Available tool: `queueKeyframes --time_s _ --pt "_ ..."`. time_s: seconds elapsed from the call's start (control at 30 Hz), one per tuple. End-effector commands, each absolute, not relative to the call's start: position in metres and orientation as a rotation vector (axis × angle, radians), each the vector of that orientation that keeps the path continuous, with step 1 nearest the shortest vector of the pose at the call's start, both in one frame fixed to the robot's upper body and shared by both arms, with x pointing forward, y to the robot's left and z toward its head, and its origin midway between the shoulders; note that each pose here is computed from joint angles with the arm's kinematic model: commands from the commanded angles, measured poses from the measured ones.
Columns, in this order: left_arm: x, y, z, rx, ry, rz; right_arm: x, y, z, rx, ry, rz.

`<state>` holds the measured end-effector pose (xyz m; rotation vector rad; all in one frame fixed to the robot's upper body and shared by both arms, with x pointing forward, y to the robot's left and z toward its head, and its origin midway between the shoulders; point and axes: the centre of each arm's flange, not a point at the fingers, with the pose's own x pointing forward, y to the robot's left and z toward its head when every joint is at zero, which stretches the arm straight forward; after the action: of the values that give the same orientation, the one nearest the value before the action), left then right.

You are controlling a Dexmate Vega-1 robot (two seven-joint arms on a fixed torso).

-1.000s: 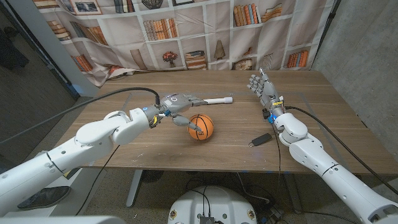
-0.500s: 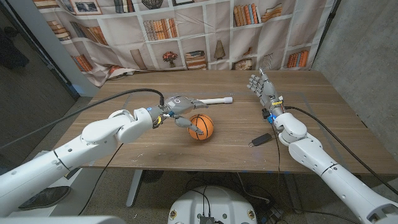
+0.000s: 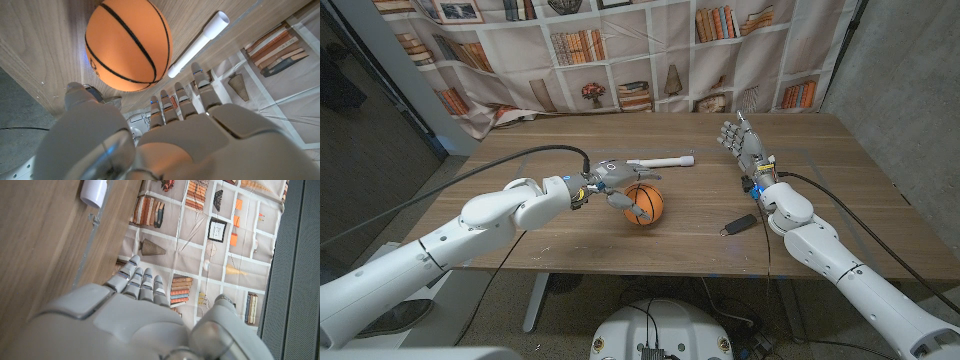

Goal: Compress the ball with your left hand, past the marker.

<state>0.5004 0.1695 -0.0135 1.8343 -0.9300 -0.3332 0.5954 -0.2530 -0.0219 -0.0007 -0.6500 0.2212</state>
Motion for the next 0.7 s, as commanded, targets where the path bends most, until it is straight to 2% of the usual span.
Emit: queueKeyframes --time_s 0.03,0.7 --pt "0.508 0.163 -0.021 1.820 -0.905 -0.376 0.595 -0.254 -0.024 0.000 -0.644 0.223" --pt "0.522 0.154 -0.030 1.834 -0.879 -0.420 0.597 -0.256 -0.023 0.000 -0.638 0.221"
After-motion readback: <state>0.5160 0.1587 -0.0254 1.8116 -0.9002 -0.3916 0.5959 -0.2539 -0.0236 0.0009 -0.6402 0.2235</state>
